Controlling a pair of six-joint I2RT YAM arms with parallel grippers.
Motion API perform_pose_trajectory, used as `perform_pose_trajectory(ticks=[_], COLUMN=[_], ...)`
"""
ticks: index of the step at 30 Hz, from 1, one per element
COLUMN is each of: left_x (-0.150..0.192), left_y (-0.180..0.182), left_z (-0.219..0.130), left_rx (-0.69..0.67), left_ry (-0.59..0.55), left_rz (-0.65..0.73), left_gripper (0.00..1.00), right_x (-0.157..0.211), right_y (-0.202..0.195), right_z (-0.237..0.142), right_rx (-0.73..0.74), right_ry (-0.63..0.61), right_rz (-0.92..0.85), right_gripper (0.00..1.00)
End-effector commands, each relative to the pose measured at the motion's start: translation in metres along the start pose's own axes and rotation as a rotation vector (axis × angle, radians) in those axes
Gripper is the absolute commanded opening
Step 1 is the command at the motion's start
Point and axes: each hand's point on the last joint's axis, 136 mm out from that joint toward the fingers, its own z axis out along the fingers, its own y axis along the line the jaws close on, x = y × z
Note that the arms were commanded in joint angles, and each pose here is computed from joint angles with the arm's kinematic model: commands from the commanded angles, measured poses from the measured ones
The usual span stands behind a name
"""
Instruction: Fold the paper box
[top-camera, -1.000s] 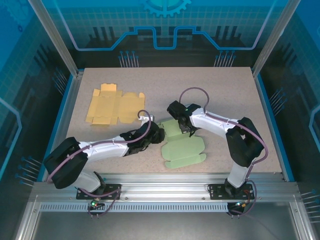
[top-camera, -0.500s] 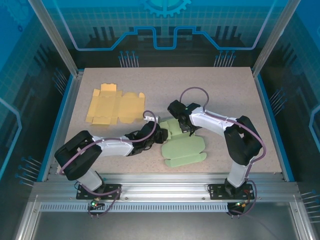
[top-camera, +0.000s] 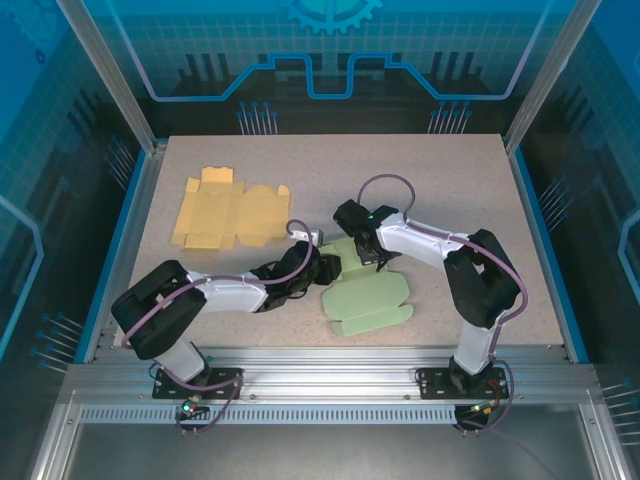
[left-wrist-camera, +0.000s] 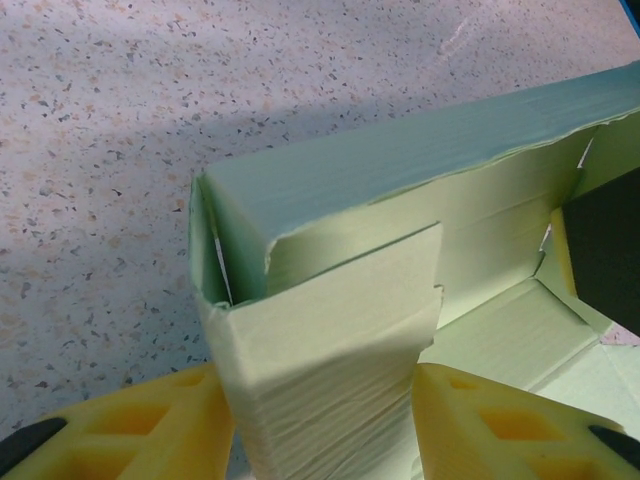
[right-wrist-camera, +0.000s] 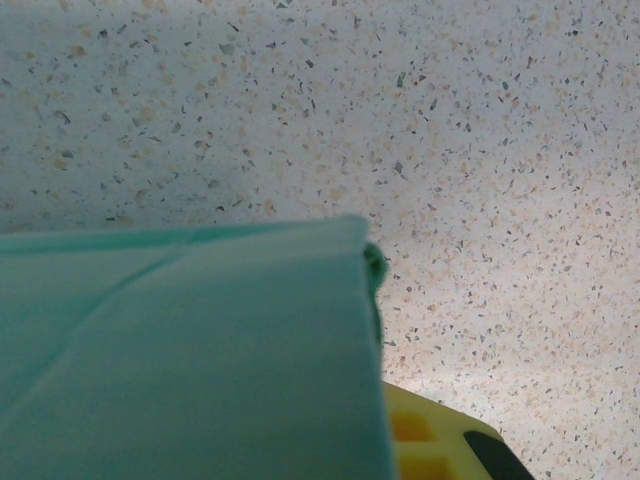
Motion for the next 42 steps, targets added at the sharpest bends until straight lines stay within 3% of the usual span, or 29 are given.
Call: perform_pose_trajectory(ticks=[1,8,14,17,20,25,30,37,42], left_x=[0.000,0.001,-0.001,-0.004,-0.008,-0.013,-0.013,-0.014,-0.013], left_y=[0.001,0.011,0.038,0.048,0.051,0.055,0.037,-0.003,-0.002], left_z=[0.008,0.010,0.004,0.001,-0.001,-0.005,-0.004,-0.011,-0.020], left_rx=[-0.013,-0.100,-0.321,-0.399,-0.429,-0.471,-0.374,-0.146,-0.099], left_ry=[0.004,0.016,0.027,0.021,0.011,0.007,0.023,0.046,0.058], left_rz=[0.008,0.058,0.109,0.120,0.126,0.148,0.128,0.066,0.049], left_gripper=[0.50,0.50,0.49,0.45,0.38,0.43,0.52,0.57,0.63], right_x=[0.006,0.004,0.005,0.006,0.007,0.009,0.009,0.006,0.005], right_y=[0.004,0.007,0.009,0.009,0.008,0.007,0.008,0.009,0.010], right_z=[0.002,0.000,0.000,-0.001,-0.001,-0.002,-0.001,-0.003,-0.004], right_rx=[-0.001,-0.013,-0.014,-0.014,-0.011,-0.010,-0.015,-0.023,-0.029], right_ry=[0.030,0.023,0.025,0.024,0.025,0.030,0.030,0.023,0.019], right_rz=[-0.038,-0.035,-0.034,-0.032,-0.034,-0.040,-0.042,-0.036,-0.034], right_gripper=[0.00,0.00,0.00,0.00,0.00,0.00,0.00,0.00,0.00])
